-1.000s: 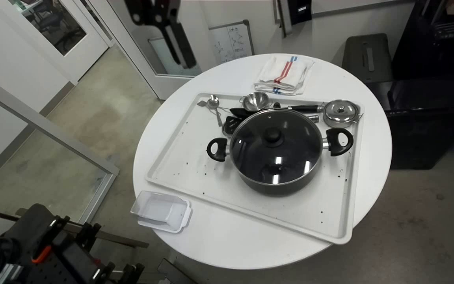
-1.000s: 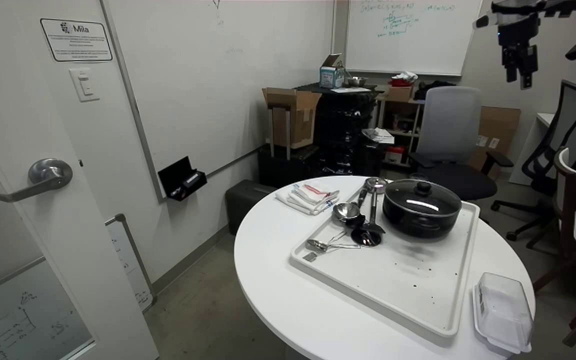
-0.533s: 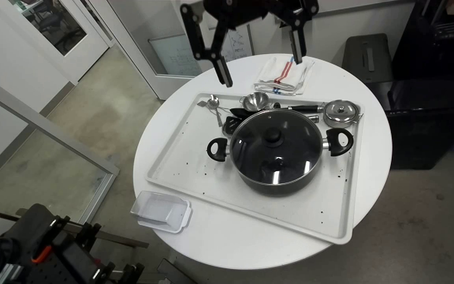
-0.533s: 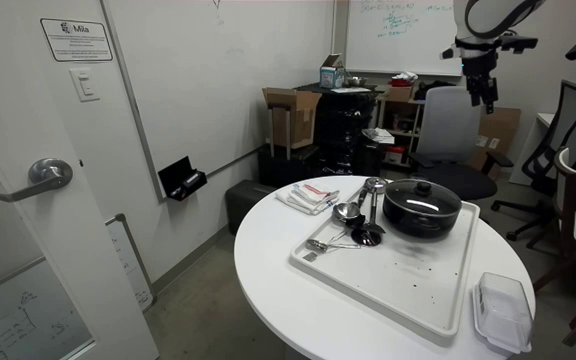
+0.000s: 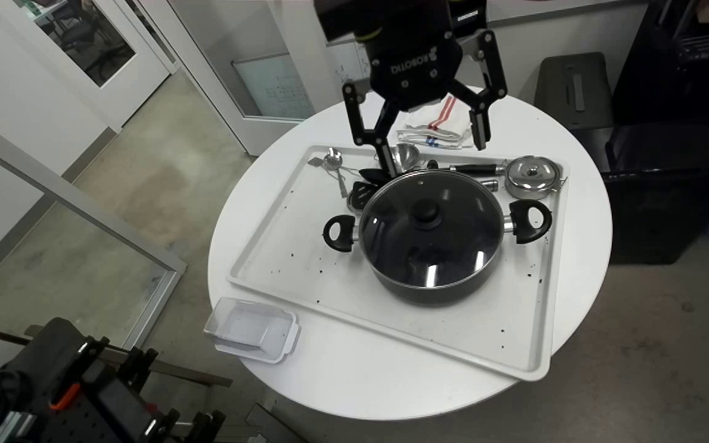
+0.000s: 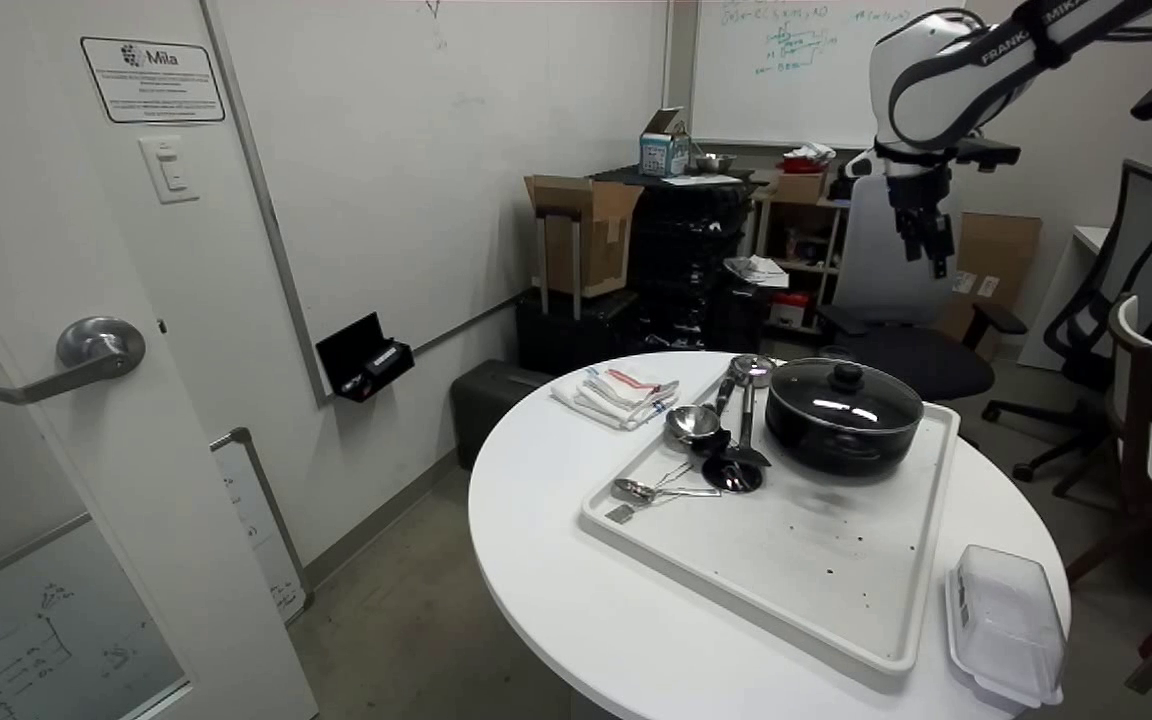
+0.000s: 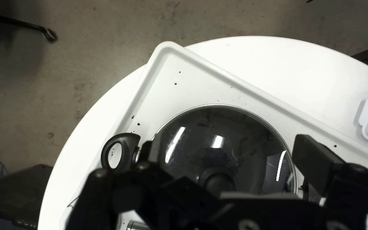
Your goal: Uncover the pot
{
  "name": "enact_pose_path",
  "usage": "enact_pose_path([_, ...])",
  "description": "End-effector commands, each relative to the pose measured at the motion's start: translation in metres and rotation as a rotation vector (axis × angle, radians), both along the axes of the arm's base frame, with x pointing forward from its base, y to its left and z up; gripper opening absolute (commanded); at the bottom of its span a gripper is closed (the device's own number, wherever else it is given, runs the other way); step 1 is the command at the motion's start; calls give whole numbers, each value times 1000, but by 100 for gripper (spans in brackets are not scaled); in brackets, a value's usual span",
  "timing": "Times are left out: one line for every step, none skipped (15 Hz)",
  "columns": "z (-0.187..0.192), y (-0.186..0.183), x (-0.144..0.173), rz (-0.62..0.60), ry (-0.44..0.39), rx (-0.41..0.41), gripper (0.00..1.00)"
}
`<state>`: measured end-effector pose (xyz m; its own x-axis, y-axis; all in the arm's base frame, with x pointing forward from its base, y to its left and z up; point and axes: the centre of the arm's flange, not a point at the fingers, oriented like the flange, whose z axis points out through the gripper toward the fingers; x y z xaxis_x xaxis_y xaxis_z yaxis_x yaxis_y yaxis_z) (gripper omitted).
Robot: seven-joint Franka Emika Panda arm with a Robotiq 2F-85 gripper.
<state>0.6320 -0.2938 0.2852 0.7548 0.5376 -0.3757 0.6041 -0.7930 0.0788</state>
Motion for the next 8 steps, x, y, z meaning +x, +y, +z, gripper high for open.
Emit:
enact_pose_path([-29, -7, 37, 59, -13, 26, 100])
enact_pose_path([-36, -4, 42, 73, -11, 28, 100])
enact_pose_path([-43, 1, 48, 89, -12, 31, 100])
enact_pose_path([-50, 7, 53, 101, -14, 35, 100])
enact_pose_path([-56, 11, 57, 113, -12, 40, 100])
enact_pose_path([-63, 17, 62, 123, -11, 43, 100])
enact_pose_path([-69, 22, 66, 135, -7, 45, 100])
enact_pose_path([-77, 28, 71, 146, -5, 43, 100])
